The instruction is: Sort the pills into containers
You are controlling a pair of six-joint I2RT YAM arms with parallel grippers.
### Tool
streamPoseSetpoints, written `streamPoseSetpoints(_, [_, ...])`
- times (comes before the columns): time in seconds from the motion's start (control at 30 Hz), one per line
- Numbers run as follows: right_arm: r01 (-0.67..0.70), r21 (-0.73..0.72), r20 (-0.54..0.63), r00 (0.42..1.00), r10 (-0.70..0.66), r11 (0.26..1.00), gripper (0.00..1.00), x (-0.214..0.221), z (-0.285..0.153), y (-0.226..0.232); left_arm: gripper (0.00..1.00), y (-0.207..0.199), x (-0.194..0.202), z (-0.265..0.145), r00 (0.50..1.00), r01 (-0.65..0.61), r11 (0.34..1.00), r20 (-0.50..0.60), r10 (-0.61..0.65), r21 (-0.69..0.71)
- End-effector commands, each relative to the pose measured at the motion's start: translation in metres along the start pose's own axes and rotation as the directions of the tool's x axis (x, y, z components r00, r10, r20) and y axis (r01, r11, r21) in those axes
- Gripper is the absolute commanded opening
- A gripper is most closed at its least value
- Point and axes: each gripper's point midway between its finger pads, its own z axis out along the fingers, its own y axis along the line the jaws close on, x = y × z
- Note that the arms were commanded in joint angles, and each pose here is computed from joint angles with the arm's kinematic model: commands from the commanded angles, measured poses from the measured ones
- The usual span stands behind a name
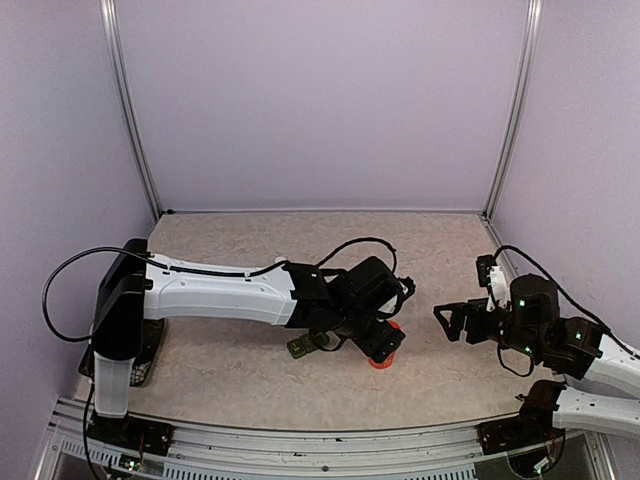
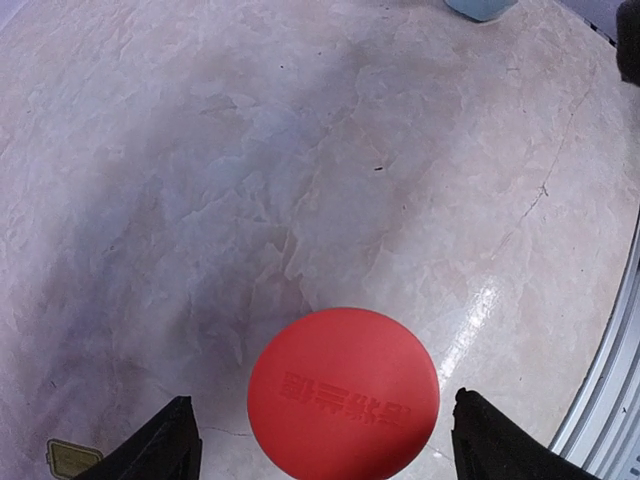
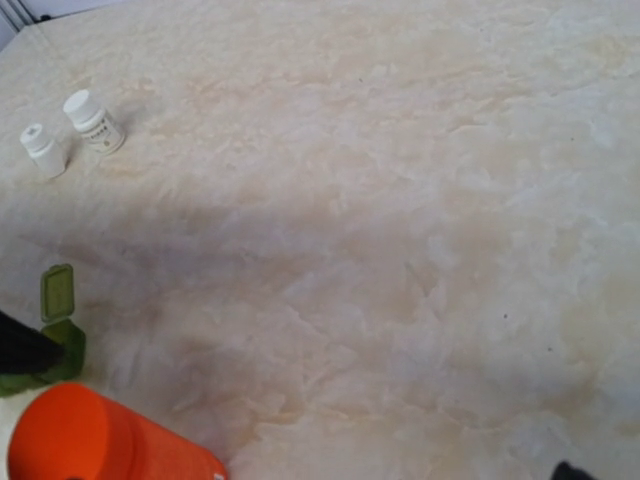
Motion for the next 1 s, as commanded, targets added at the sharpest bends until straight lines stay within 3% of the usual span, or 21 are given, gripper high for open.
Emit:
streamPoseSetpoints(0.0, [0.006,-0.022,0.016,1.0,-0.006,1.0,1.0,-0.011,-0.004,0.007,0.81,-0.001,-0.008,0.003,1.0,-0.013,1.0,0.009,0.013,0.006])
streamPoseSetpoints(0.27, [0.007,-0.03,0.026,1.0,-0.006,1.0,1.0,-0.009,-0.007,0.006,0.61,-0.005,-0.006,0.012,1.0,-0.015,0.999,-0.009,0.016,0.045])
streamPoseSetpoints(0.6, [0.007,-0.039,0.007,1.0,-0.006,0.999,1.0,-0.001,-0.003,0.006,0.21,-0.001,-0.011,0.012,1.0,-0.001,0.998,-0.001,0.001,0.058])
streamPoseSetpoints(0.77, [0.046,-0.098,0.023,0.999,-0.044,0.994,1.0,0.0,-0.004,0.015,0.18,0.01,-0.026,-0.009,0.999,0.008,1.0,0.049,-0.009,0.016])
streamPoseSetpoints(0.97, [0.171,-0.373,0.113,0.984,-0.138,0.912,1.0,0.001,-0.014,0.062,0.18,0.018,-0.063,-0.066,0.985,0.031,0.998,0.166,-0.039,0.049])
